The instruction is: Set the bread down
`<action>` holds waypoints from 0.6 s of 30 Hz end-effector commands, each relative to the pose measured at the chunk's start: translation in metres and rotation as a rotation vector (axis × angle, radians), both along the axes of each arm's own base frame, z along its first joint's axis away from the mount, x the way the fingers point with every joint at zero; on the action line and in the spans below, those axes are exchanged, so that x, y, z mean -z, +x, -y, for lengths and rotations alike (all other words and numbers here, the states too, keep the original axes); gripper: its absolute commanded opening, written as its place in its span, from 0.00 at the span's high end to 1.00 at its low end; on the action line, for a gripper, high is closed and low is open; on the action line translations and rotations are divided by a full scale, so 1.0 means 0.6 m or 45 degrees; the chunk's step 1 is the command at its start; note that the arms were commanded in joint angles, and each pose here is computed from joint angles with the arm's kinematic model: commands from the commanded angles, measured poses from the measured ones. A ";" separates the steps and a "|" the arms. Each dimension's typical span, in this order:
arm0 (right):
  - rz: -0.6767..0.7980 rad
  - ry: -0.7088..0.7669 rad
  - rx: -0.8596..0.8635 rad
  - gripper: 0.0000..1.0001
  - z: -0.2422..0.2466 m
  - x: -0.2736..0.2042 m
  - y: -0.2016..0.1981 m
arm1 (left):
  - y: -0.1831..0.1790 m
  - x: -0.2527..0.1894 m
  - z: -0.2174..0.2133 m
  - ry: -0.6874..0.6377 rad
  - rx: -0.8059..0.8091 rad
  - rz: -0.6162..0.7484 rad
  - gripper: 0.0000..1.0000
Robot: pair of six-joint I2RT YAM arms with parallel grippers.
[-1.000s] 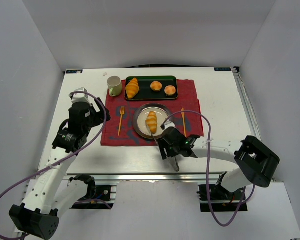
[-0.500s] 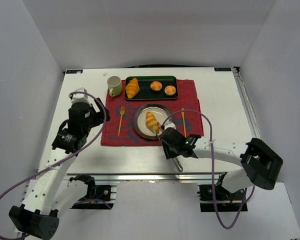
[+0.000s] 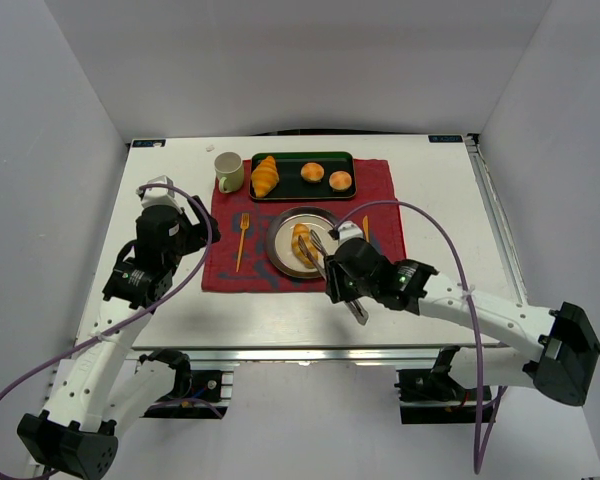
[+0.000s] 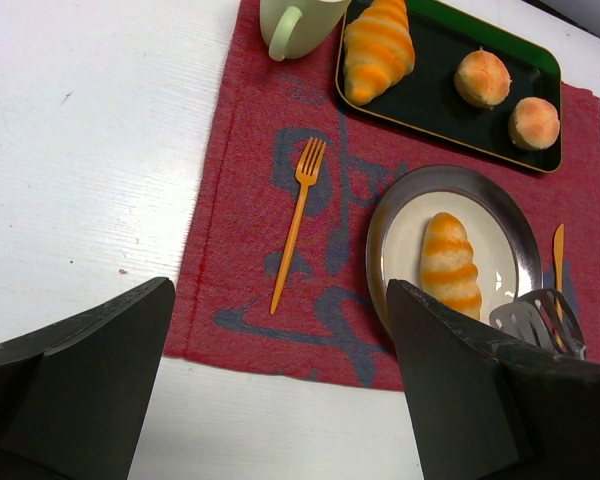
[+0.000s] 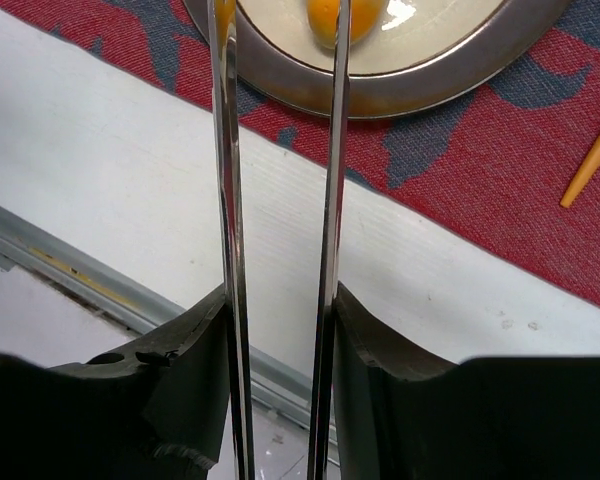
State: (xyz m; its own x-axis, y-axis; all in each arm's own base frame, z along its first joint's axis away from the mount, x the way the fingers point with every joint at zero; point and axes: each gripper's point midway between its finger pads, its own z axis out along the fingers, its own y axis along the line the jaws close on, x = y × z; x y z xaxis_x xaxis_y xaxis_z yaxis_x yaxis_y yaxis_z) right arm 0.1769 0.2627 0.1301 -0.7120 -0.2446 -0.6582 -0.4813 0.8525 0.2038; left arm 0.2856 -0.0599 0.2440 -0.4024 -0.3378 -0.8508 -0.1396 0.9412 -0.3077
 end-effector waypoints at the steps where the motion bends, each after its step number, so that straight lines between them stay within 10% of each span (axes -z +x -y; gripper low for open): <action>1: 0.051 0.080 0.054 0.56 -0.004 -0.044 0.008 | -0.005 -0.014 0.003 -0.018 0.012 0.031 0.02; 18: 0.288 -0.097 0.521 0.58 0.211 -0.089 0.173 | -0.008 -0.026 0.003 -0.019 0.020 0.042 0.02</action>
